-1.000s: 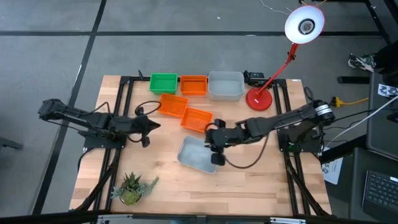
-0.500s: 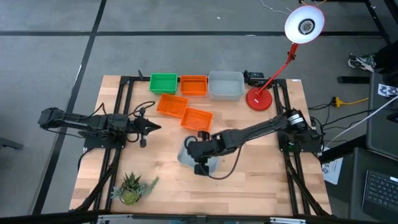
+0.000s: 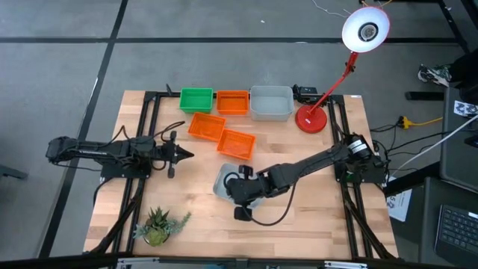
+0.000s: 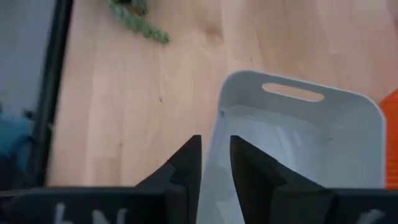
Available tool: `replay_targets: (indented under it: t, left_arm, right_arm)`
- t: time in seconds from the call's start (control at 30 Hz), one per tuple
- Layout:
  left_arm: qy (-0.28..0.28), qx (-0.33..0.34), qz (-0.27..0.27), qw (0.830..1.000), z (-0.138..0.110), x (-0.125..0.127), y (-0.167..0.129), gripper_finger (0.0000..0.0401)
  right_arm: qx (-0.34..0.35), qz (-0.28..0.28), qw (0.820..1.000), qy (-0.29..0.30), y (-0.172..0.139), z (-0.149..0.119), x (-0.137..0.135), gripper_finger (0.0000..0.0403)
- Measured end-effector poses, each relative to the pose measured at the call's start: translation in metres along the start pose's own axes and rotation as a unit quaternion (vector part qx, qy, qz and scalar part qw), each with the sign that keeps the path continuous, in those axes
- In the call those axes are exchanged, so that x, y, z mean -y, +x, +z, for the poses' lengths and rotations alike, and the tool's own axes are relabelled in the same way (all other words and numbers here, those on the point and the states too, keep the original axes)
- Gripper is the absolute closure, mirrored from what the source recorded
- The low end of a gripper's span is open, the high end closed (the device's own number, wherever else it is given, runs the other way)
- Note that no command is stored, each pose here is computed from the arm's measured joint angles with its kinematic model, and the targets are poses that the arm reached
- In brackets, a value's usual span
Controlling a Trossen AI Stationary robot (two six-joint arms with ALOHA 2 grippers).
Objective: Stack baskets by color
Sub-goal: Stack the bottom gray bin on top of the top gray bin
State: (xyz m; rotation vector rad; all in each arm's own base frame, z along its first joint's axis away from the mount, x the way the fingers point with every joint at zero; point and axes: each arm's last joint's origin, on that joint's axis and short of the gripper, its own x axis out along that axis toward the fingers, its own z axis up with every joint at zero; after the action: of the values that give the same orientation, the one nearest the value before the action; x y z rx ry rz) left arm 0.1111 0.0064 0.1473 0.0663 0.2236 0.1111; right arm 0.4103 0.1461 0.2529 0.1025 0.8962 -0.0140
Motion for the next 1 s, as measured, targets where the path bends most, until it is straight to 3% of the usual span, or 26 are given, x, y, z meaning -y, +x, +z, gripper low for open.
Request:
replay_targets:
  t: [0.2, 0.57, 1.0]
  left_arm:
    - [-0.025, -0.002, -0.022, 0.999, -0.001, 0.001, 0.0, 0.0401]
    - [-0.03, -0.007, -0.025, 0.999, -0.001, 0.001, 0.0, 0.0401]
    - [-0.029, -0.009, -0.023, 0.999, -0.002, 0.001, 0.0, 0.0401]
  right_arm:
    - [-0.004, 0.034, 0.999, 0.014, 0.002, 0.002, 0.001, 0.0308]
    - [-0.011, 0.038, 0.999, 0.037, 0.007, 0.006, 0.013, 0.0206]
    - [-0.086, 0.015, 0.995, 0.049, 0.072, -0.027, 0.005, 0.0206]
